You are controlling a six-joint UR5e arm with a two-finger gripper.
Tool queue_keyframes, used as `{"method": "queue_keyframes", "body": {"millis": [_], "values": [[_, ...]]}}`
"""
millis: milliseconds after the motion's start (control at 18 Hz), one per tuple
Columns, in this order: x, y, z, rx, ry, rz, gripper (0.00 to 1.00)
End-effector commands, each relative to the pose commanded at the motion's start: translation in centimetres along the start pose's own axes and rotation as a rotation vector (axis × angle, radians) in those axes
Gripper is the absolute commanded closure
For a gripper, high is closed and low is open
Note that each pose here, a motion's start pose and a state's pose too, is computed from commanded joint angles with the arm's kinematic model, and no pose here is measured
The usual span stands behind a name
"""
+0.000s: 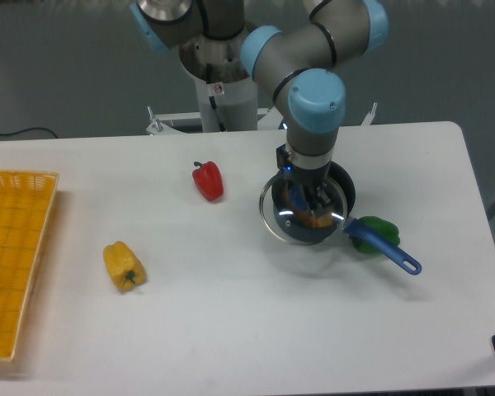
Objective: Close the pot lid
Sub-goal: 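Carry the glass lid over the dark saucepan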
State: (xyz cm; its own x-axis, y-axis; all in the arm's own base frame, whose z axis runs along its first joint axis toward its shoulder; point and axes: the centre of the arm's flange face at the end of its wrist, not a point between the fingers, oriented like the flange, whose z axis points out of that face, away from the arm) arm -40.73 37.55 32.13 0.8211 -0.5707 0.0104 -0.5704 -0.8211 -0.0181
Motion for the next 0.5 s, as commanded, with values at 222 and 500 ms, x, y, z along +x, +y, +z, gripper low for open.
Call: {"method": "queue_keyframes", "body": {"millis": [222, 500], "values": [[0.0, 1.6, 0.1, 0.060, 0.011, 0.044, 0.40], [0.3, 2.5, -0.2, 0.061, 0.017, 0.078, 0.40]]}}
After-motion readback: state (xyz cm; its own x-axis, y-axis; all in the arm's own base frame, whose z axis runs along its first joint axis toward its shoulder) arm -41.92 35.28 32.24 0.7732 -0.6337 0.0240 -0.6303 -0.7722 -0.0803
